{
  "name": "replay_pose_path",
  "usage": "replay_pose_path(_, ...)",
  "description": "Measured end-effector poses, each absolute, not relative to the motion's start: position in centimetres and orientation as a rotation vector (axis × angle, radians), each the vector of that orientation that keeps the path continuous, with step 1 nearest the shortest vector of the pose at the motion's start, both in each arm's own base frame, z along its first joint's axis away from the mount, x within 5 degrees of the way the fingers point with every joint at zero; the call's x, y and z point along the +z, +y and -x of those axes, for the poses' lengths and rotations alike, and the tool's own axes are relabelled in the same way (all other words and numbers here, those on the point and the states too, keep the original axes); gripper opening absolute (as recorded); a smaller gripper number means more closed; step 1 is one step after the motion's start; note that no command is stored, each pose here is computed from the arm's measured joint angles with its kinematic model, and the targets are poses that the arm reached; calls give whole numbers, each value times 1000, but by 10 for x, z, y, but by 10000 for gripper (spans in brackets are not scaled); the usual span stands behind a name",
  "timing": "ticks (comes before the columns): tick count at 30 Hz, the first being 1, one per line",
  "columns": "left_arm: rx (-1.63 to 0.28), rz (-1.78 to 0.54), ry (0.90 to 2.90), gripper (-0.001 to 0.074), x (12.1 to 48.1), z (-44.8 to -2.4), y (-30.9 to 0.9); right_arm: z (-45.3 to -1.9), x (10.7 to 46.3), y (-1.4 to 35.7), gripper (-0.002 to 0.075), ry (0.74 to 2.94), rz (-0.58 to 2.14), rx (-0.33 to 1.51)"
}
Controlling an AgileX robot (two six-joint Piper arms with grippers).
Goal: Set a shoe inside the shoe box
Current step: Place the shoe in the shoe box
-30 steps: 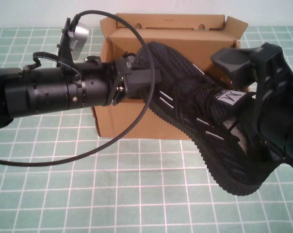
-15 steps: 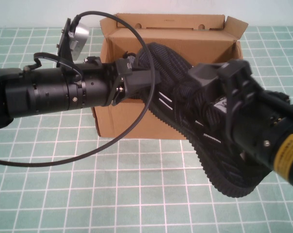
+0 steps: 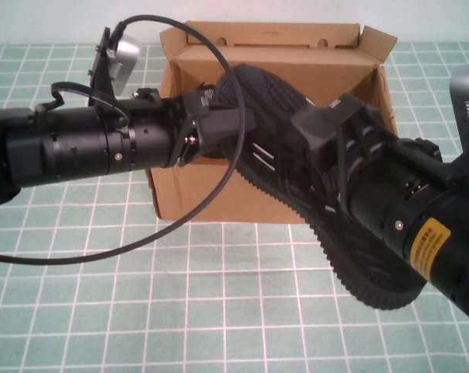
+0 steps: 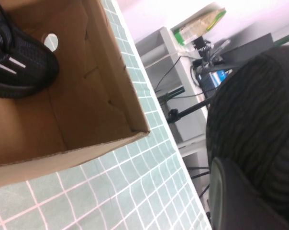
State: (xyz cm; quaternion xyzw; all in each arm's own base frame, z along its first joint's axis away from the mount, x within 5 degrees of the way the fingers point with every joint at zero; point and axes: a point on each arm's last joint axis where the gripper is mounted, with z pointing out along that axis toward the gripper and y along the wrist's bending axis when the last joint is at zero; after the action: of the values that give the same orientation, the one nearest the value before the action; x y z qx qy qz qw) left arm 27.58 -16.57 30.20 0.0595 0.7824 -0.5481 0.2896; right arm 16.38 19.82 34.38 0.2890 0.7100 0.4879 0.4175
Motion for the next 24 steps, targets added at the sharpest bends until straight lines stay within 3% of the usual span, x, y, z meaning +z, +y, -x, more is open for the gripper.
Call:
replay_pose_path(3,-1473,-145,2083,139,303,-276,-166,-164,342,199,134,1786,-718,1210)
replay_pose_path(6,-1479,-137,2080,139,303,-276,-165,-165,342,198,39,1788,-690,1186)
replay_pose_path(24,-1497,-126,2082,139,304,-276,-166,-166,342,195,2,1771,-726,1164)
